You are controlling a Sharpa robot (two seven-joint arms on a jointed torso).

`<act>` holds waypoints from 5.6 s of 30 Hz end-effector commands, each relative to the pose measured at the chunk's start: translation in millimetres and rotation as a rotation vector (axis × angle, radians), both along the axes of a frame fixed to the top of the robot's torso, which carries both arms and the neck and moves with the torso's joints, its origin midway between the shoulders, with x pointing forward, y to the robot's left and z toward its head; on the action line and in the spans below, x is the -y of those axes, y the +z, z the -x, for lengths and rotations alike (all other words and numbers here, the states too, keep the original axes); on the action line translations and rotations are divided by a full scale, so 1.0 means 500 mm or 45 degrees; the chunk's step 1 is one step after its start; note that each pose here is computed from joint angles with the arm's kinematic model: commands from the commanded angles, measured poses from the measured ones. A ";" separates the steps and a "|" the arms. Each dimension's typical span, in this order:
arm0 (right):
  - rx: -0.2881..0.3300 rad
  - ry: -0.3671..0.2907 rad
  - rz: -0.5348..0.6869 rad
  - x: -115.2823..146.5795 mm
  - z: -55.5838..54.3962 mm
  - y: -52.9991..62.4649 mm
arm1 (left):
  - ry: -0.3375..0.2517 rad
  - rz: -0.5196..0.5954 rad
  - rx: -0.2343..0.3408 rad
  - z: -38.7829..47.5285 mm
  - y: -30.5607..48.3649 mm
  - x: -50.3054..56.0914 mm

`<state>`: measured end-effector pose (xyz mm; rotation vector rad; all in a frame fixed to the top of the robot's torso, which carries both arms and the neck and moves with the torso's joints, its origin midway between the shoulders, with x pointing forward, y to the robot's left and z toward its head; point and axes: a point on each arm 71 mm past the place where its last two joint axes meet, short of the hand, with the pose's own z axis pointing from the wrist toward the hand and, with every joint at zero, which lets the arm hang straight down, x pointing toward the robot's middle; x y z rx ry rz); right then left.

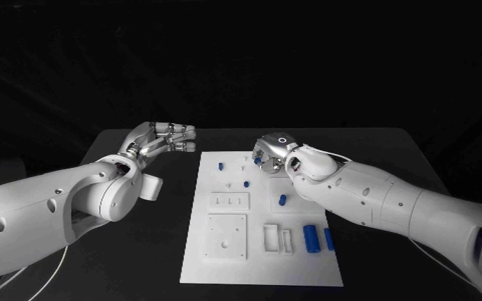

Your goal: Assemble the parts on the task board

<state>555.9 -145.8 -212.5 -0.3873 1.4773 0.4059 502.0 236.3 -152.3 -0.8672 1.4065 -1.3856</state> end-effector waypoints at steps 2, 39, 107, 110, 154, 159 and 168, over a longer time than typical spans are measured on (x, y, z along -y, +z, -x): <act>0.078 -0.047 -0.044 -0.010 -0.004 0.012 | -0.020 0.011 0.008 -0.001 0.003 0.006; 0.111 -0.083 -0.045 -0.057 -0.029 0.010 | -0.056 0.023 0.037 -0.004 0.030 0.029; -0.014 -0.089 -0.309 0.017 -0.029 0.078 | -0.046 0.020 0.033 -0.008 0.033 0.016; -0.081 -0.108 -0.351 0.056 -0.035 0.097 | -0.036 0.019 0.035 -0.006 0.034 0.009; -0.324 -0.279 -0.179 0.177 -0.062 0.061 | -0.041 0.006 0.082 0.007 0.040 -0.026; -0.333 -0.286 -0.171 0.179 -0.061 0.049 | -0.041 0.006 0.081 0.007 0.040 -0.028; -0.342 -0.294 -0.163 0.180 -0.061 0.038 | -0.041 0.006 0.080 0.007 0.040 -0.028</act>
